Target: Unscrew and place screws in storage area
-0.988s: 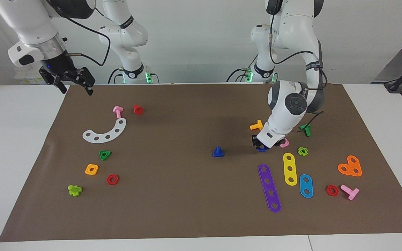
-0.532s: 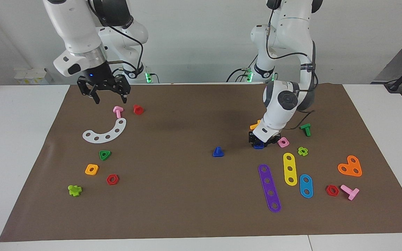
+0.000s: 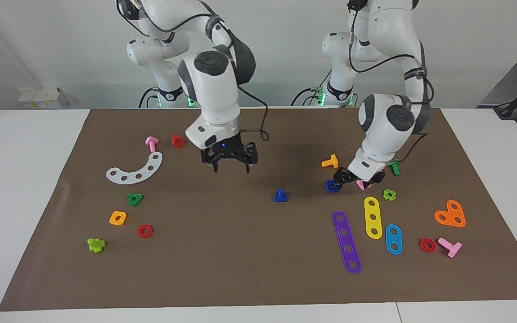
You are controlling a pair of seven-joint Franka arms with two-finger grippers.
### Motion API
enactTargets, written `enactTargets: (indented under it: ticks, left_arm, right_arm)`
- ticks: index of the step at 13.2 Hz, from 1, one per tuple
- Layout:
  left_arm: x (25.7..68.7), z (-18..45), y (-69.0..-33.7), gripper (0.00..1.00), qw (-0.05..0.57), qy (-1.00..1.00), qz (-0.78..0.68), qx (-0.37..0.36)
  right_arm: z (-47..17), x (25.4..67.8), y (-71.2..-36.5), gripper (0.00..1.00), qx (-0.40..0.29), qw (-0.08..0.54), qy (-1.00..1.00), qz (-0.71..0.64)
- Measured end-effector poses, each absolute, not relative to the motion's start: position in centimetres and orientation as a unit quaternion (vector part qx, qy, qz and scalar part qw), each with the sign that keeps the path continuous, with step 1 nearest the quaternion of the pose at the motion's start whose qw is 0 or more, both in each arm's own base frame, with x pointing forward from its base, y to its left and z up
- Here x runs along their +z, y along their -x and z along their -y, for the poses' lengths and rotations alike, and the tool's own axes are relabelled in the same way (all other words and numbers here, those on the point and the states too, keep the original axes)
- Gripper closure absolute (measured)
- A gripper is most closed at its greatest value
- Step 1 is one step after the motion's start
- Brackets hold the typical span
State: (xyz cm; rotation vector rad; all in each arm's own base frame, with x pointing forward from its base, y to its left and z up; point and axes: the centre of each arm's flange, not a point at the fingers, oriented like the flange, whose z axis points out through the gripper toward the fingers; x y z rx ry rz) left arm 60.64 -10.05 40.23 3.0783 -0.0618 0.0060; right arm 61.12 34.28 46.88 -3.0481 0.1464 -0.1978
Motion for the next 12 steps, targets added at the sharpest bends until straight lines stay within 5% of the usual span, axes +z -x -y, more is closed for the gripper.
enactTargets:
  ticks: [5,9,12]
  left_arm:
    - [48.6,0.1,-58.6,0.0,0.031,-0.999,-0.002,0.01]
    - [54.4,0.0,-55.1,0.0,0.025,-1.0,-0.007,0.001]
    - [58.1,1.5,-52.7,0.0,-0.006,-1.0,0.002,-0.006]
  right_arm:
    - [-46.6,36.6,-59.7,0.0,-0.096,0.054,0.994,-0.01]
    - [-46.6,33.3,-59.7,0.05,-0.094,0.026,0.995,0.019]
    - [-46.6,31.5,-58.6,0.32,-0.079,0.014,0.996,0.034]
